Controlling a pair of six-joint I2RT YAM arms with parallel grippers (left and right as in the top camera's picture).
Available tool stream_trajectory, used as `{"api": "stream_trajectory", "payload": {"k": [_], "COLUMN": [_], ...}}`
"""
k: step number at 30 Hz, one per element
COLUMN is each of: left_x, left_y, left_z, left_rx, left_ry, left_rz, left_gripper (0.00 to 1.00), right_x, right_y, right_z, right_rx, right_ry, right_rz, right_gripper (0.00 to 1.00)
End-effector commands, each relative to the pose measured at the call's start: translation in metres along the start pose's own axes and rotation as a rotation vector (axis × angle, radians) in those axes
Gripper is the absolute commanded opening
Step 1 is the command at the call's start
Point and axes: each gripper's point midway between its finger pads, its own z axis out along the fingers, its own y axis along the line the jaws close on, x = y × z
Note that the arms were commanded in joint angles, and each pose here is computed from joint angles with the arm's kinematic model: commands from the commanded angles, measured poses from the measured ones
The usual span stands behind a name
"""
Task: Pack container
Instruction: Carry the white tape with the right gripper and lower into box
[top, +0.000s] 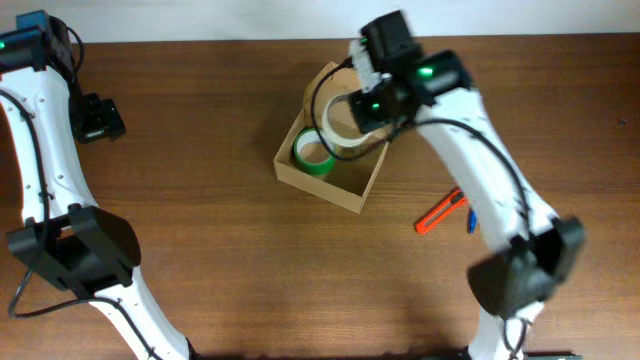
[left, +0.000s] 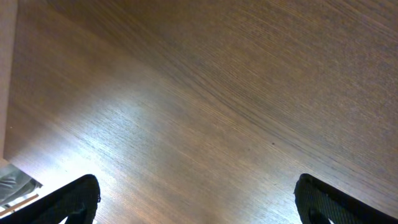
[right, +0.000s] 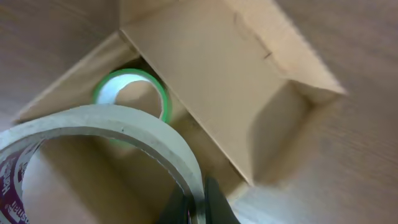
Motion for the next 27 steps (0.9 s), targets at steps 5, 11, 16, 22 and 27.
{"api": "stream_trajectory", "payload": {"k": [5, 11, 16, 22, 27], "left_x": [0.0, 0.0, 0.0, 0.0, 0.0], "left_y": [0.001, 0.001, 0.001, 0.001, 0.001], "left_z": [0.001, 0.001, 0.001, 0.001, 0.001], "left_rx": [0.002, 0.002, 0.002, 0.002, 0.002], "left_ry": [0.004, 0.004, 0.004, 0.004, 0.004], "left_rz": [0.005, 0.005, 0.005, 0.005, 0.005], "left_gripper": [1.0, 1.0, 1.0, 1.0, 1.0], "right_x": [0.011, 0.006, 0.005, 0.01, 0.017], "right_y": [0.026, 0.038, 0.048, 0.05, 0.053], "right_z": [0.073, 0.098, 0.112, 0.129, 0.14], "right_rx": [-0.046, -0.065, -0.101, -0.1, -0.102], "right_ry": [0.098, 0.083, 0.081, 0.101, 0.127], "right_rz": [-0.044, -0.032, -0.025, -0.006, -0.01], "right_gripper": [0.03, 0.03, 0.03, 0.04, 0.04]}}
